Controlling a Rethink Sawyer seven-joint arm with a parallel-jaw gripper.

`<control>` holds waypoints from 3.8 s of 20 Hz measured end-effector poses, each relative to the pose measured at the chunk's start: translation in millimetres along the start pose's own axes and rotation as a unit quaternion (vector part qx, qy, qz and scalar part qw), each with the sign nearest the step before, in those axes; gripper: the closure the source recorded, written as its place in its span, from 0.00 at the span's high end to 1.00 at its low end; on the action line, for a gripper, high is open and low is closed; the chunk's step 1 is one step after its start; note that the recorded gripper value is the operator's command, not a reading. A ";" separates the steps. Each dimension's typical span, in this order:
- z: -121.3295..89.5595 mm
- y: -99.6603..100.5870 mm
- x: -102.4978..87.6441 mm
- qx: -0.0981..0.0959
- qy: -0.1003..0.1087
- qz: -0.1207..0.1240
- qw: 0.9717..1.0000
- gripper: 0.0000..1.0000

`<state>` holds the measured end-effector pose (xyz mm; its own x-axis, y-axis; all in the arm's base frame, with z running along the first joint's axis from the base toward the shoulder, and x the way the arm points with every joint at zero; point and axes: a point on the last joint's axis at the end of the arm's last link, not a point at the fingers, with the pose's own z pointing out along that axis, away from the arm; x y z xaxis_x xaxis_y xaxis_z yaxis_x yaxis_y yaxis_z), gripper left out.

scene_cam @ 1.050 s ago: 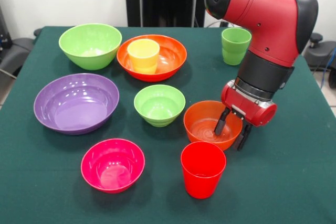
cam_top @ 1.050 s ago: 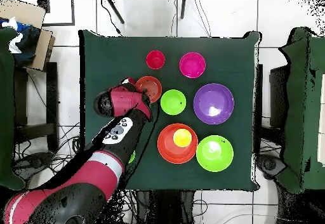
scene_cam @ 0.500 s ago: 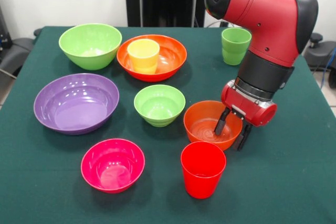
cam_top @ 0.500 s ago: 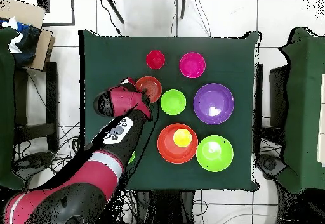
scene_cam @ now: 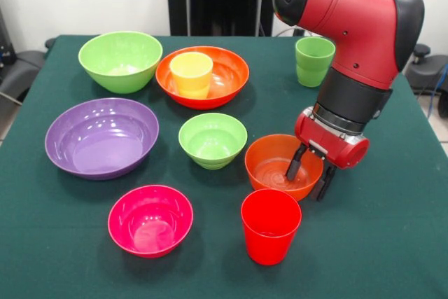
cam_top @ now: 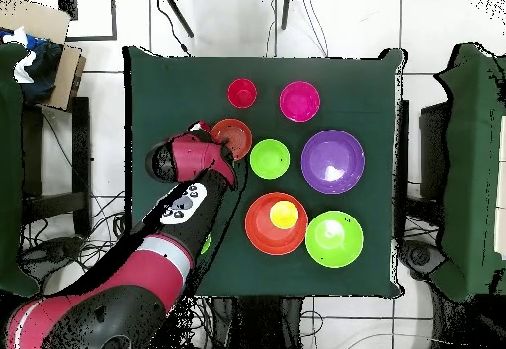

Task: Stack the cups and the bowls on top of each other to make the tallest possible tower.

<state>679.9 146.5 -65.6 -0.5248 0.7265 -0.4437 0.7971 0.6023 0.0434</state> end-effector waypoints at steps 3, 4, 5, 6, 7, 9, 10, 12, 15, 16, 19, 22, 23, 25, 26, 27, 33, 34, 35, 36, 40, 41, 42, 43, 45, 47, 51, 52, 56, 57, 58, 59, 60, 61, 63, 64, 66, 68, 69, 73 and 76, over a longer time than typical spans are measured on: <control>0.0 0.0 0.0 0.000 0.000 0.000 1.000 1.00; 0.0 0.0 0.0 0.000 0.000 0.000 1.000 1.00; 0.0 0.0 0.0 0.000 0.000 0.000 1.000 1.00; 0.0 0.0 0.0 0.000 0.000 0.000 1.000 1.00; 0.0 0.0 0.0 0.000 0.000 0.000 1.000 1.00; 0.0 0.0 0.0 0.000 0.000 0.000 1.000 1.00; 0.0 0.0 0.0 0.000 0.000 0.000 1.000 1.00; 0.0 0.0 0.0 0.000 0.000 0.000 1.000 1.00; 0.0 0.0 0.0 0.000 0.000 0.000 1.000 1.00; 0.0 0.0 0.0 0.000 0.000 0.000 1.000 1.00; 0.0 0.0 0.0 0.000 0.000 0.000 1.000 0.00; 0.0 0.0 0.0 0.000 0.000 0.000 1.000 0.00; -0.1 0.1 0.0 0.000 0.000 0.000 1.000 0.00; -0.8 0.2 -0.8 0.000 0.000 0.000 1.000 0.00; -1.4 0.6 -1.4 -0.001 -0.001 0.001 1.000 0.00; -1.9 0.9 -1.8 -0.001 -0.001 0.001 1.000 0.00; -2.7 1.4 -2.3 -0.002 -0.001 0.001 1.000 0.00; -3.0 1.3 -2.4 -0.001 -0.001 0.001 1.000 0.00; -3.2 1.3 -2.5 -0.001 -0.001 0.001 1.000 0.00; -3.7 1.3 -2.6 0.000 0.000 0.002 1.000 0.00; -6.1 1.5 -3.1 0.003 0.004 0.003 1.000 0.00; -7.1 1.9 -3.6 0.004 0.004 0.003 1.000 0.00; -7.9 2.2 -4.1 0.004 0.004 0.003 1.000 0.00; -8.9 2.7 -4.7 0.003 0.005 0.004 1.000 0.00; -11.4 3.6 -6.3 0.003 0.005 0.005 1.000 0.00; -15.2 3.9 -8.4 0.003 0.006 0.007 1.000 0.00; -35.9 1.7 -18.3 0.015 0.016 0.019 1.000 0.00; -40.2 1.0 -20.0 0.018 0.020 0.021 0.999 0.00; -56.2 -0.4 -25.9 0.032 0.033 0.029 0.999 0.00; -60.6 0.2 -27.6 0.035 0.037 0.030 0.998 0.00; -63.9 1.1 -28.8 0.037 0.041 0.032 0.998 0.00; -70.0 2.2 -30.5 0.043 0.047 0.034 0.997 0.00; -72.1 2.6 -31.2 0.044 0.049 0.034 0.997 0.00; -77.5 4.4 -33.1 0.050 0.057 0.036 0.996 0.00; -80.7 5.8 -34.1 0.057 0.064 0.036 0.996 0.00; -82.0 6.9 -34.7 0.059 0.067 0.036 0.995 0.00; -83.3 9.2 -35.9 0.063 0.071 0.037 0.995 0.00; -87.4 17.2 -40.8 0.069 0.081 0.037 0.994 0.00; -88.8 20.0 -43.1 0.070 0.084 0.037 0.993 0.00; -97.1 35.7 -56.5 0.074 0.096 0.039 0.992 0.00; -105.8 49.6 -69.7 0.078 0.107 0.040 0.990 0.00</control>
<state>724.4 160.7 62.1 -0.4959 0.8335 -0.2436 0.8665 0.4934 -0.0754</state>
